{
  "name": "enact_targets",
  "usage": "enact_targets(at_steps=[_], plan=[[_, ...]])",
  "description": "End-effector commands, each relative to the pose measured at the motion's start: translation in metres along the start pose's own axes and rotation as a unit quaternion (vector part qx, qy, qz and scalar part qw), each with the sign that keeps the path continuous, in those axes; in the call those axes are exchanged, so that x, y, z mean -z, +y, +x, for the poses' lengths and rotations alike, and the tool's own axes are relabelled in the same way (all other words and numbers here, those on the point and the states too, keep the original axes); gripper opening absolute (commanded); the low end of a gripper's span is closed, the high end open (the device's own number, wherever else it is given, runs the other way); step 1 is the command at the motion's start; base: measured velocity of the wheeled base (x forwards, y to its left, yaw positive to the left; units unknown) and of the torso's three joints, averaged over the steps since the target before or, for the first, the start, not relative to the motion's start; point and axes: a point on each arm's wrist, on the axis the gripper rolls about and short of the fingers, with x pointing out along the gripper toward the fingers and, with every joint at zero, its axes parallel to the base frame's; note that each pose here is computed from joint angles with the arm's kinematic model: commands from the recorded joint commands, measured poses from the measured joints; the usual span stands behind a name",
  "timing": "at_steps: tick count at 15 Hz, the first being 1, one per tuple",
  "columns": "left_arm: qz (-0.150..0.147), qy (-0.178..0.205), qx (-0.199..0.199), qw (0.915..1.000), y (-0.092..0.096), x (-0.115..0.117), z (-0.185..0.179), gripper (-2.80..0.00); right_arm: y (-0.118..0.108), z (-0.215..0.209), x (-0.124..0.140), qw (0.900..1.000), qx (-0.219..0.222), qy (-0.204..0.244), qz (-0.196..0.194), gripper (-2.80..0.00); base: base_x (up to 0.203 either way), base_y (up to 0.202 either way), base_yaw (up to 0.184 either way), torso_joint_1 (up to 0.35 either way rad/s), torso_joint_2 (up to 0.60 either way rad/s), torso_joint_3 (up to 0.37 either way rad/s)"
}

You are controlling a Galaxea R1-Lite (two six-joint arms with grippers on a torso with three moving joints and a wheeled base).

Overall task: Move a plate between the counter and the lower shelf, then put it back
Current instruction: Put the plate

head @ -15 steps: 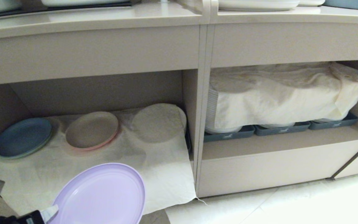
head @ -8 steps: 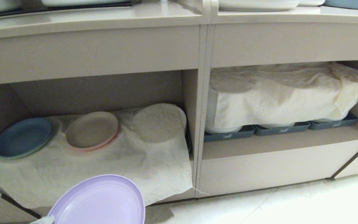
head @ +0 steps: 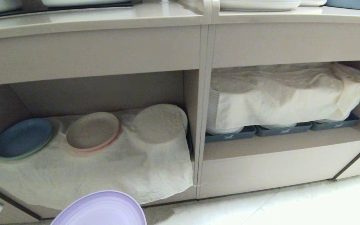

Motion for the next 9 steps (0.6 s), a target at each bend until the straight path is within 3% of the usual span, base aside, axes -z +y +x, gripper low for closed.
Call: enact_targets(at_steps=[1,7,9], plan=[[-0.001,0.006,0.004,1.0000,0.000,0.001,0.001,-2.80,0.000,0.000,0.000,1.000,0.000,0.000,0.000,-2.80,0.000,0.000,0.000,0.000,0.00,0.000],[-0.008,0.060,0.012,0.9981,0.002,0.010,0.000,-2.80,0.000,0.000,0.000,1.000,0.000,0.000,0.000,-2.80,0.000,0.000,0.000,0.000,0.00,0.000],[-0.031,0.073,0.019,0.9967,0.002,0.012,0.000,-2.80,0.000,0.000,0.000,1.000,0.000,0.000,0.000,-2.80,0.000,0.000,0.000,0.000,0.00,0.000]])
